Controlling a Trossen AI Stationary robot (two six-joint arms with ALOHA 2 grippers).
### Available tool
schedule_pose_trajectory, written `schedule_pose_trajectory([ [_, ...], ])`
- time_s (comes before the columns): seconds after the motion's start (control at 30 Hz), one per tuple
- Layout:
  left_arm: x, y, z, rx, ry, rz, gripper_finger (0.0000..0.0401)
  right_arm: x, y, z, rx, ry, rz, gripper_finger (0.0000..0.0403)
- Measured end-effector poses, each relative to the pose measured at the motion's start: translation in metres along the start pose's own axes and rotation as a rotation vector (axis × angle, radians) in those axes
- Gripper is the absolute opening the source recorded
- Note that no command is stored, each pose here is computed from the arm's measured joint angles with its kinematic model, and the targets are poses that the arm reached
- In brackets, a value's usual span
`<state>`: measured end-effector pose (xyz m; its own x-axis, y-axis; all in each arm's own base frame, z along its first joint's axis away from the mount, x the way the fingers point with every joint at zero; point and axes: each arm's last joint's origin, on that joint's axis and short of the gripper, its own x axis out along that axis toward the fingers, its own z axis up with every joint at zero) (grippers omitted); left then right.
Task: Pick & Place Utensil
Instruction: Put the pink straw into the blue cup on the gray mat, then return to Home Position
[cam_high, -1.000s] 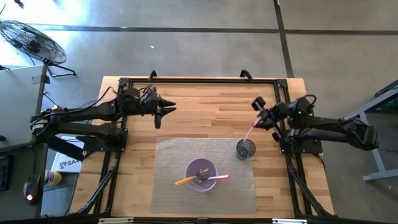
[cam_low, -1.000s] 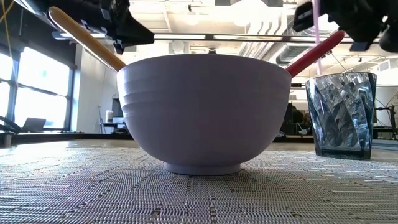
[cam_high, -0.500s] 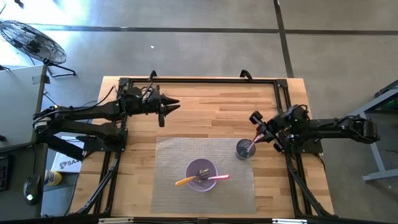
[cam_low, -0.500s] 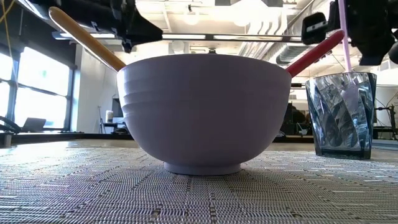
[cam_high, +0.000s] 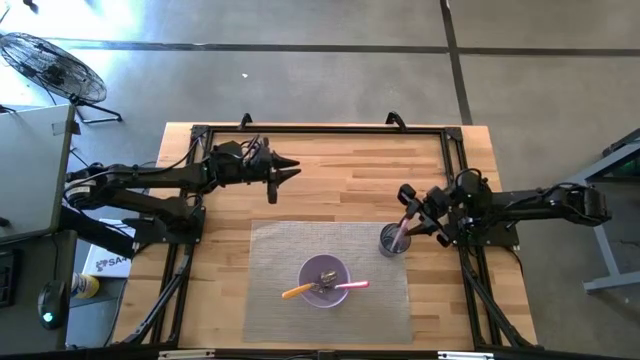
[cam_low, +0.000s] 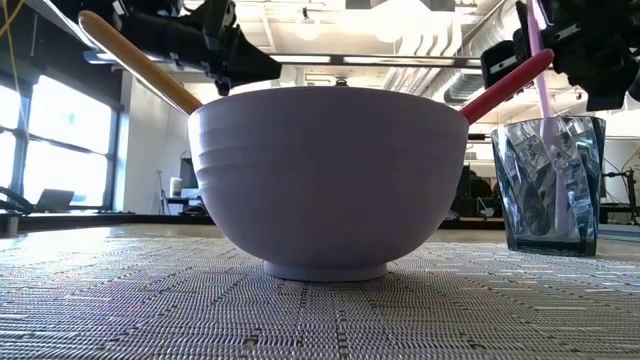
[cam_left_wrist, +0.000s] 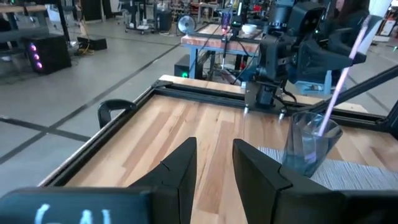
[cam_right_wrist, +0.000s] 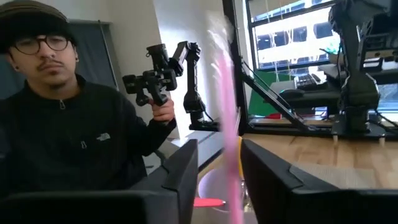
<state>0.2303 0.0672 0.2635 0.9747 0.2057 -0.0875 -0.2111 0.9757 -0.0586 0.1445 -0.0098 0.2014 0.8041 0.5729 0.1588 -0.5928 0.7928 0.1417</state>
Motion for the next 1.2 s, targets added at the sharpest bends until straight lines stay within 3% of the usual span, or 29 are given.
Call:
schedule_pose_trajectory([
  [0.23, -0.001, 0.000, 0.005, 0.035, -0.043, -0.002, 0.0101, 0.001, -0.002, 0.009, 0.021, -0.026, -0.017, 0.0158],
  [0.5, -0.001, 0.000, 0.006, 0.059, -0.053, 0.000, 0.0101, 0.013, -0.001, 0.056, -0.118, -0.112, 0.043, 0.0179],
  [0.73, -0.001, 0.000, 0.007, 0.075, -0.062, 0.002, 0.0101, 0.018, 0.000, 0.082, -0.244, -0.189, -0.011, 0.0182],
  [1.0, -0.001, -0.001, 0.009, 0.094, -0.092, 0.001, 0.0101, 0.018, -0.001, 0.084, -0.236, -0.211, -0.066, 0.0181],
  [1.2, -0.001, 0.000, 0.008, 0.099, -0.078, 0.001, 0.0101, 0.011, 0.000, 0.078, -0.262, -0.234, -0.200, 0.0180],
])
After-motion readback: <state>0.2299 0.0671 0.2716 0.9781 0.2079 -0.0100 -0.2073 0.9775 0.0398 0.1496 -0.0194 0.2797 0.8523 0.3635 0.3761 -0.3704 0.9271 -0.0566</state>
